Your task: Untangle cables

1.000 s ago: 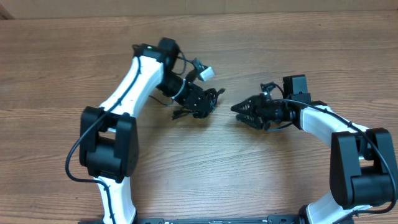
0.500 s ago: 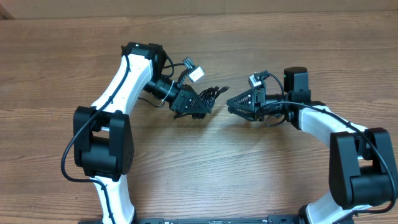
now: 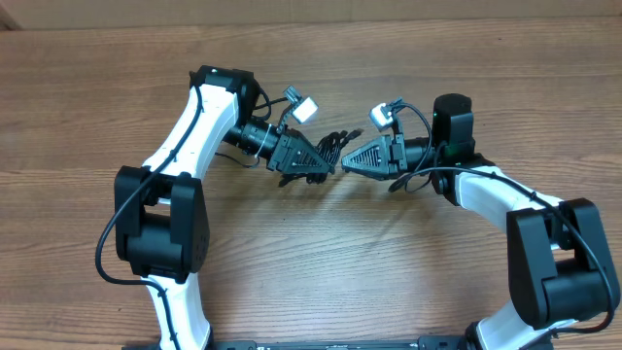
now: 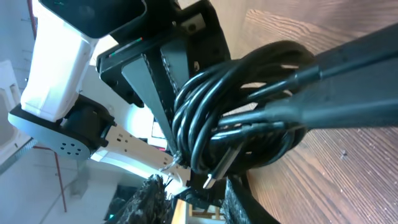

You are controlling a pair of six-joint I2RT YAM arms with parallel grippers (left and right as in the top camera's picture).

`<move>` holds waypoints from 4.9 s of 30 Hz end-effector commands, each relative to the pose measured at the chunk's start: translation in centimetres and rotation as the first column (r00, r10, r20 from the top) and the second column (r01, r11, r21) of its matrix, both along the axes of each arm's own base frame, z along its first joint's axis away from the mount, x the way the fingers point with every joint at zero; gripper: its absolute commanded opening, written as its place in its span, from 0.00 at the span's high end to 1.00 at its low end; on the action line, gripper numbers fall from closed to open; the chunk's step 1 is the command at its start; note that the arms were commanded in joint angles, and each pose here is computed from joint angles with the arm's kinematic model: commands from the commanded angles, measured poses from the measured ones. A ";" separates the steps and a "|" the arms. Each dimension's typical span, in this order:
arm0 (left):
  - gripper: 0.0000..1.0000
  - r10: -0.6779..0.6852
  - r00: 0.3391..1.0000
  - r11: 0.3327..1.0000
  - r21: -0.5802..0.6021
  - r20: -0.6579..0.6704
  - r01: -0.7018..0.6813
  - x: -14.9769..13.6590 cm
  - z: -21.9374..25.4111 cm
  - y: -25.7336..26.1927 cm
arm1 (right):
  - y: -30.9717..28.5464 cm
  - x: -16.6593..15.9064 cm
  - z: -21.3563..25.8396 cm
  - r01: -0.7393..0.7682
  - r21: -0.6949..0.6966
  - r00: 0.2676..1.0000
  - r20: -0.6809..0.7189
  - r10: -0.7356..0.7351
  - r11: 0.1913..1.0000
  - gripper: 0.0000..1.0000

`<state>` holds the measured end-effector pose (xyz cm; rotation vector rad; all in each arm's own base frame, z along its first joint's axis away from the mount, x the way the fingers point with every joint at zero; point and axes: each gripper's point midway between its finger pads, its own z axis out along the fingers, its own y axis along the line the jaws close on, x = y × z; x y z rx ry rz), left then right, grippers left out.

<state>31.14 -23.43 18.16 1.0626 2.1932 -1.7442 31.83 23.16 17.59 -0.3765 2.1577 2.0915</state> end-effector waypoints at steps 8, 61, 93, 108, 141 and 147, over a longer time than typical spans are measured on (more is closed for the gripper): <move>0.96 0.043 0.998 0.975 -0.221 0.055 -0.030 0.8 4.0 -1.2 | 0.5 0.5 -0.5 0.030 -0.023 0.998 -0.047 -0.031 0.999 0.66; 0.96 -0.068 0.994 0.997 -0.032 0.086 0.071 -1.0 0.8 -1.2 | 0.1 2.6 -7.6 0.252 -0.328 0.945 -0.118 -0.304 0.911 0.96; 0.96 0.058 0.984 0.921 0.370 0.170 -0.118 4.4 -8.9 1.1 | -3.2 3.5 -14.7 0.399 -0.686 0.821 -0.027 -0.570 0.608 0.96; 0.96 0.434 0.879 0.524 0.739 0.197 -0.424 8.7 -13.2 9.3 | -3.6 3.6 -15.0 0.407 -0.703 0.801 -0.032 -0.597 0.583 0.96; 0.96 0.543 0.811 0.376 0.799 0.220 -0.469 9.3 -13.8 13.1 | -4.4 3.5 -15.6 0.413 -0.738 0.756 -0.048 -0.652 0.533 0.35; 0.96 0.542 0.812 0.382 0.797 0.216 -0.467 9.2 -13.8 12.9 | -4.1 3.4 -15.5 0.405 -0.732 0.762 -0.061 -0.644 0.548 0.00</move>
